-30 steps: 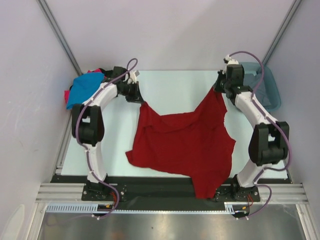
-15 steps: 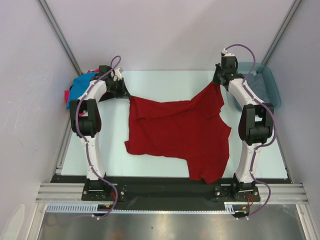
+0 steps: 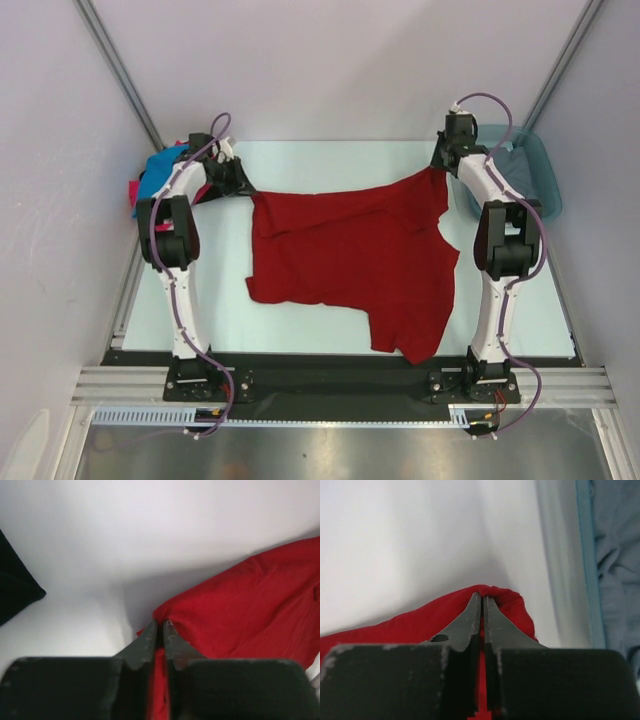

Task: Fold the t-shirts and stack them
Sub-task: Flatten the tshirt out

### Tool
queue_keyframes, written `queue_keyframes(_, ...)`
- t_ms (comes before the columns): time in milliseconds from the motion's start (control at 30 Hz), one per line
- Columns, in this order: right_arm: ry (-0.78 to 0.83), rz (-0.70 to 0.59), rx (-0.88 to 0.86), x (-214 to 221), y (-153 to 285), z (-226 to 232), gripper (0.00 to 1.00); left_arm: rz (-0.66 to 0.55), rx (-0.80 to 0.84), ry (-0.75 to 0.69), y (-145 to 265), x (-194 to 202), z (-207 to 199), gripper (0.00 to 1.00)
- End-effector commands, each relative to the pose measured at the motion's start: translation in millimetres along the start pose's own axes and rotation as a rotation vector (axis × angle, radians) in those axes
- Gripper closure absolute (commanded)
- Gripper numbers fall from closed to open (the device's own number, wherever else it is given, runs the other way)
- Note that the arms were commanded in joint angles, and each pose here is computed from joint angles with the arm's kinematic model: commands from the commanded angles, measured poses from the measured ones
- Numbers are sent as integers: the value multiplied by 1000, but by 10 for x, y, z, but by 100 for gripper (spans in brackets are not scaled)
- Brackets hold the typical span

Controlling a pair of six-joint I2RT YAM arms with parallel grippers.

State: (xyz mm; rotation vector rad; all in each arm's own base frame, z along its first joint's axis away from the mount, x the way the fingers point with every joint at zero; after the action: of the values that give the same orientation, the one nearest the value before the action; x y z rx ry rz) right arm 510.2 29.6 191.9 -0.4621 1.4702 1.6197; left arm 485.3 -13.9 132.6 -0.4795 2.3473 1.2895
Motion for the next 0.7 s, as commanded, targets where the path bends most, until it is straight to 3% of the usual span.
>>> queue_keyframes(0, -14, -37, -13, -166, -36, 46, 98, -88, 19, 0, 65, -192, 142, 76)
queue_keyframes(33, -15, -16, -5, -125, -89, 30, 89, -93, 18, 1, 65, -202, 160, 67)
queue_keyframes(100, -21, -28, 2, -169, -79, 40, 58, -102, 17, 1, 69, -216, 183, 55)
queue_keyframes(133, -26, -40, 4, -212, -49, 33, 34, -104, 15, 0, 87, -224, 183, 47)
queue_keyframes(167, -23, -48, 12, -240, -26, 31, 29, -111, 11, -7, 120, -245, 154, 24)
queue_keyframes(267, -5, -99, 28, -386, 139, 55, 25, -135, 4, -26, 217, -305, 86, 13)
queue_keyframes(400, 2, -137, 30, -556, 457, 72, 22, -223, 32, -52, 612, -466, -212, 10)
queue_keyframes(533, -24, -49, -1, -459, 783, 114, 21, -271, 110, -68, 961, -403, -649, 9)
queue_keyframes(667, -97, 102, -145, -240, 1068, 218, 23, -208, 162, -49, 981, -30, -1020, 8)
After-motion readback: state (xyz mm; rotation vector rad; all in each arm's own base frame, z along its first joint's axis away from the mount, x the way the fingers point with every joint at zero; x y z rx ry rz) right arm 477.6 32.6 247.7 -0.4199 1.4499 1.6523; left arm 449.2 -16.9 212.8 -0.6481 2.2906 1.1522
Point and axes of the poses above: each gripper's point midway between its finger pads, its own y axis back along the fingers, its own z axis along the line the jaws close on, x = y × z, the point moved 10 cm from there along y, back along the fingers, and after that the axes turned 8 degrees about -y, right-handed, at the moved point
